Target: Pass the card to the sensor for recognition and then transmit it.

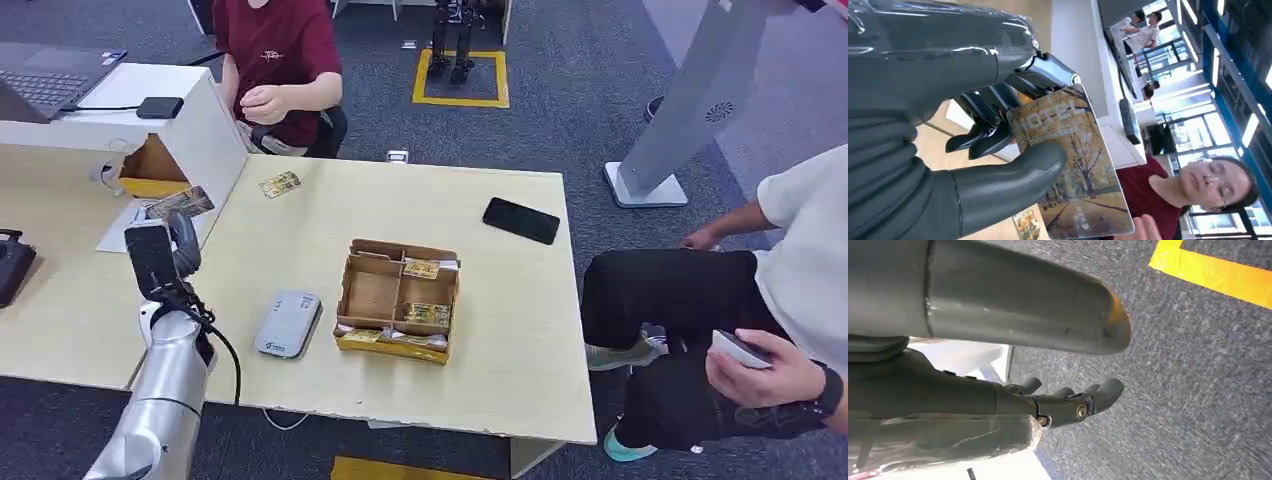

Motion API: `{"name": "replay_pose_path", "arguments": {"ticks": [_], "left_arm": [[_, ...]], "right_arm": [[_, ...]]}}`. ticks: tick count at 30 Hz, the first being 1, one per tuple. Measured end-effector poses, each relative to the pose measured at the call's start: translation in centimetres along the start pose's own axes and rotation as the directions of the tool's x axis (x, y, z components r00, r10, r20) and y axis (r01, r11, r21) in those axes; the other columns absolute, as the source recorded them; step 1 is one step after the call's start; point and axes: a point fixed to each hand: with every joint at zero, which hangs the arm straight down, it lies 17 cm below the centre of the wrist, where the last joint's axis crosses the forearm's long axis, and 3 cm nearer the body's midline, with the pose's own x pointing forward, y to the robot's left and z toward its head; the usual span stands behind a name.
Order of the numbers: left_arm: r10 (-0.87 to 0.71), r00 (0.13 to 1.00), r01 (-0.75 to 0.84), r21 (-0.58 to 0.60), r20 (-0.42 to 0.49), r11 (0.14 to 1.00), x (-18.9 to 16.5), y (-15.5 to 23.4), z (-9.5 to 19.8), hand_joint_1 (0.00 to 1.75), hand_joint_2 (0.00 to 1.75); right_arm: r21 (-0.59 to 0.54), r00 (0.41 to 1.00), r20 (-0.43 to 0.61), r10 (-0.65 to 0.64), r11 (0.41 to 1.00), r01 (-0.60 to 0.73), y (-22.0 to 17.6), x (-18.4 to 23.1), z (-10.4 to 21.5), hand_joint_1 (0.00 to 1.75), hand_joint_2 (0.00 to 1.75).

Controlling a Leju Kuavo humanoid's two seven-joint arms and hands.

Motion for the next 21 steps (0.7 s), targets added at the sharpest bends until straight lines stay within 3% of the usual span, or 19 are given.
{"name": "replay_pose_path", "arguments": {"ticks": [21], "left_arm": [[-0.017,1.000,0.017,-0.012,0.001,1.000,-0.1,-1.2,0.2,1.75,1.75]], "right_arm": [[0.001,1.000,0.018,0.011,1.000,-0.012,0.0,0.4,0.0,0.00,0.00]]}}
